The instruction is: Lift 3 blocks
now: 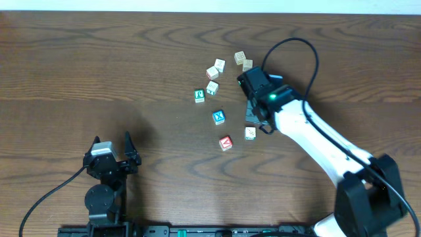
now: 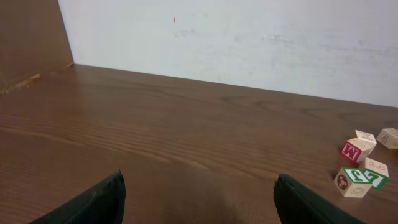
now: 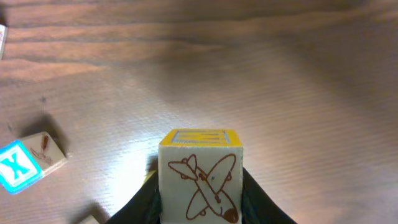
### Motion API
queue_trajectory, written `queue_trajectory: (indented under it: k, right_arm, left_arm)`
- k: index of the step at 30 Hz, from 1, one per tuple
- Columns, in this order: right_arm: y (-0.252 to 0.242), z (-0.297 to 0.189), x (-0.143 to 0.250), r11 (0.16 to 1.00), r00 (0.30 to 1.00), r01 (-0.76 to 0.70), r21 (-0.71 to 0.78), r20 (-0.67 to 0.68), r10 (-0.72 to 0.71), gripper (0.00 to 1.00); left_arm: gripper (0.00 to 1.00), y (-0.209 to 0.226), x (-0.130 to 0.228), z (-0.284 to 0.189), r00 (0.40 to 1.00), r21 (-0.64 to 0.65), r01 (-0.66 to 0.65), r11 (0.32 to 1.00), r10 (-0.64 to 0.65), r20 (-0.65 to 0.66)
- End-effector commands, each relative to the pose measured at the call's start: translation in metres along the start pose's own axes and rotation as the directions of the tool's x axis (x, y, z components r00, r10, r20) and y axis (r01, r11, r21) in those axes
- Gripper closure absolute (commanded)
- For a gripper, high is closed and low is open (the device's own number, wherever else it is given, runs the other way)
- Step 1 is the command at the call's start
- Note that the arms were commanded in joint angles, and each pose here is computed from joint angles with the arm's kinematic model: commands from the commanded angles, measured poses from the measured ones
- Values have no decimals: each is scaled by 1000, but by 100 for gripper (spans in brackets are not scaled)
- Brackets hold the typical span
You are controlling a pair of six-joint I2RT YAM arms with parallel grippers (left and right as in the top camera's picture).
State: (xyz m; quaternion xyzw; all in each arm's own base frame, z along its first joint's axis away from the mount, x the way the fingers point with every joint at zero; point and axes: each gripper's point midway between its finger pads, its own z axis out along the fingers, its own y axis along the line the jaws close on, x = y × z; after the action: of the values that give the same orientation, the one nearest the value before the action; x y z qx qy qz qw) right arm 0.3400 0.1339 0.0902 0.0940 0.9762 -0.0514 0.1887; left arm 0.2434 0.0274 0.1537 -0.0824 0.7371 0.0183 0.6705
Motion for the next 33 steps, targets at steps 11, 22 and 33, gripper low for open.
queue_trajectory:
  k: [11,22,33]
  right_arm:
    - [-43,-20,11,996,999,-9,91,44,5,83]
    - [-38,27,54,1000,1000,-10,23,-14,10,78]
    - [-22,46,78,995,998,-2,-100,-59,-4,70]
  left_arm:
    - [23,3,17,1,999,-12,-2,1000,2,-52]
    - [23,3,17,1,999,-12,-2,1000,2,-52]
    - [23,3,17,1,999,-12,-2,1000,2,-52]
